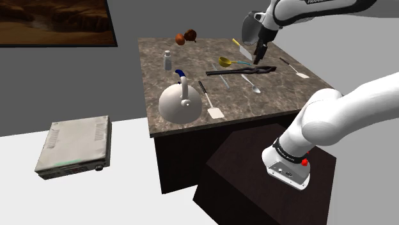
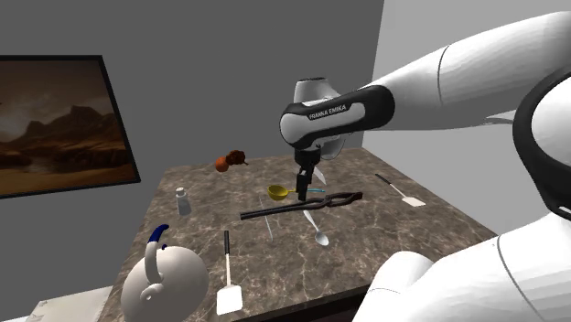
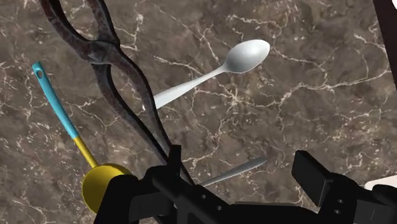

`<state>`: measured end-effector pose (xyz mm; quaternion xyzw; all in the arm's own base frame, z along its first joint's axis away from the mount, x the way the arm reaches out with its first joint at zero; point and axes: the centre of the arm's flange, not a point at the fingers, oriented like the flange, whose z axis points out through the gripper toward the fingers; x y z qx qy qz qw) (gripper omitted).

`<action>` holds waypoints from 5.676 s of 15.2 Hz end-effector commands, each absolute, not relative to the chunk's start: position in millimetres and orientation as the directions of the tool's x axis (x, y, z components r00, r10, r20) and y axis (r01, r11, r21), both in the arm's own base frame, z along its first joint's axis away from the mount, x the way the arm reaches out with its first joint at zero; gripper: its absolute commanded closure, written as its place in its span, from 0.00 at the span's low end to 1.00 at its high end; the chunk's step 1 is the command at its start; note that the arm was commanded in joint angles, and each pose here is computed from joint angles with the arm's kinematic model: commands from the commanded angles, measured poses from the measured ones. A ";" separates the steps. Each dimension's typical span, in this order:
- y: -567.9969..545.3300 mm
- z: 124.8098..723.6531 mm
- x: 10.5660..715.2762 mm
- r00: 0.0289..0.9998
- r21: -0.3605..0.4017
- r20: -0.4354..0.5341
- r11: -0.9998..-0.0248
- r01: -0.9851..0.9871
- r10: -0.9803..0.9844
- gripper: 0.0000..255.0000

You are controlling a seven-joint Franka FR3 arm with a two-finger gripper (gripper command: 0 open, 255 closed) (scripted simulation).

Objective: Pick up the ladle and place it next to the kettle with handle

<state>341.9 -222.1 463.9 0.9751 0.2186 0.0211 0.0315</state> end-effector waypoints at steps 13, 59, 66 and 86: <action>-337.2 375.2 442.3 0.666 0.135 0.071 -0.669 0.731 0.743 0.00; -368.6 385.7 496.6 0.555 0.161 0.081 -0.560 0.812 0.828 1.00; -368.6 422.7 496.6 0.555 0.161 0.081 -0.560 0.812 0.828 1.00; -368.6 528.3 496.6 0.555 0.161 0.081 -0.560 0.812 0.828 1.00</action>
